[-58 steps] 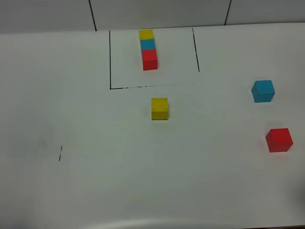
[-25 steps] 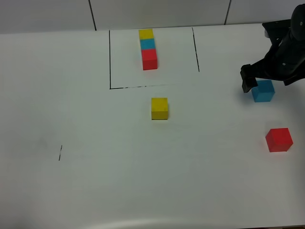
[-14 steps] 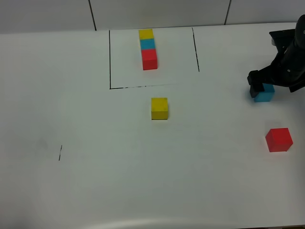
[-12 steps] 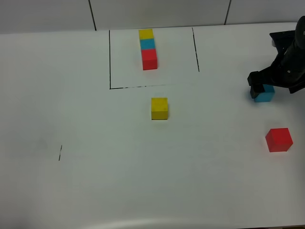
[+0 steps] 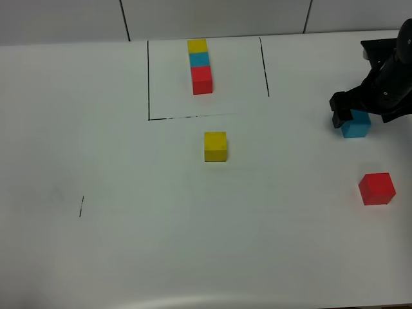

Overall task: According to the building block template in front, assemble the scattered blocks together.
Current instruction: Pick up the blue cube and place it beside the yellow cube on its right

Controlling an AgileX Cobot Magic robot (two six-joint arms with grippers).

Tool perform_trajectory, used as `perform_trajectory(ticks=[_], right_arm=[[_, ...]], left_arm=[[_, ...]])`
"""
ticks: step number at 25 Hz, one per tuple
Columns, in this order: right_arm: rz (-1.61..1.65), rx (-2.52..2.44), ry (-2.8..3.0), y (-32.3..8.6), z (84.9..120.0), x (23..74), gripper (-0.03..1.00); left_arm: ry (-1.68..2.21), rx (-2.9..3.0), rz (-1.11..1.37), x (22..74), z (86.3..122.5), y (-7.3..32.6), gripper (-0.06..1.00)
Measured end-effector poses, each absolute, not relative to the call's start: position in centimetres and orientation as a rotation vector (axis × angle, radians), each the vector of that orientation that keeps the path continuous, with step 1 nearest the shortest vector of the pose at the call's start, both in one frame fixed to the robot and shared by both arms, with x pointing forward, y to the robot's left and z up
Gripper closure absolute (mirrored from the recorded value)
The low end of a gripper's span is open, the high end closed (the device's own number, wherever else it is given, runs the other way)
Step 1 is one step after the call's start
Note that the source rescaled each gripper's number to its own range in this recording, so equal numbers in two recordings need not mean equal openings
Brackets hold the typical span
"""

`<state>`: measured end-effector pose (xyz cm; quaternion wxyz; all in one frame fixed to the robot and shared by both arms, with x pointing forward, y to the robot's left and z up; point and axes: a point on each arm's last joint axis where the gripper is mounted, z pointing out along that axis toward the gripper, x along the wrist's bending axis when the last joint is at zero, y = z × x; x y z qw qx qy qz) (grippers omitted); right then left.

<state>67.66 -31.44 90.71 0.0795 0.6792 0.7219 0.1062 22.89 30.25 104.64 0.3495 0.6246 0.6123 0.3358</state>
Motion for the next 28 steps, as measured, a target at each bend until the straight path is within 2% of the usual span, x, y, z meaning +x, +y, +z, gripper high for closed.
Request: perform_trajectory(ticks=[4, 7, 10, 13, 14, 22, 25, 28], right_arm=[[0.312, 2.035, 2.164, -31.4, 90.4, 67.7, 0.22], [0.313, 2.034, 2.164, -31.4, 90.5, 67.7, 0.35], [0.314, 2.034, 2.163, -31.4, 90.5, 67.7, 0.58], [0.313, 2.038, 2.164, -31.4, 90.5, 67.7, 0.93], [0.313, 2.038, 2.164, -31.4, 90.5, 67.7, 0.97], [0.306, 2.029, 2.182, -31.2, 90.9, 67.7, 0.97], [0.295, 1.884, 2.292, -30.0, 93.0, 67.5, 0.97], [0.244, 1.508, 2.572, -27.2, 95.2, 66.6, 0.97]], left_arm=[[1.586, 1.618, 0.87, 22.9, 104.6, 30.3, 0.31], [1.586, 1.618, 0.87, 22.9, 104.6, 30.3, 0.31], [1.586, 1.618, 0.87, 22.9, 104.6, 30.3, 0.31], [1.586, 1.618, 0.87, 22.9, 104.6, 30.3, 0.31], [1.586, 1.618, 0.87, 22.9, 104.6, 30.3, 0.31], [1.586, 1.618, 0.87, 22.9, 104.6, 30.3, 0.31], [1.586, 1.618, 0.87, 22.9, 104.6, 30.3, 0.31], [1.586, 1.618, 0.87, 22.9, 104.6, 30.3, 0.31]])
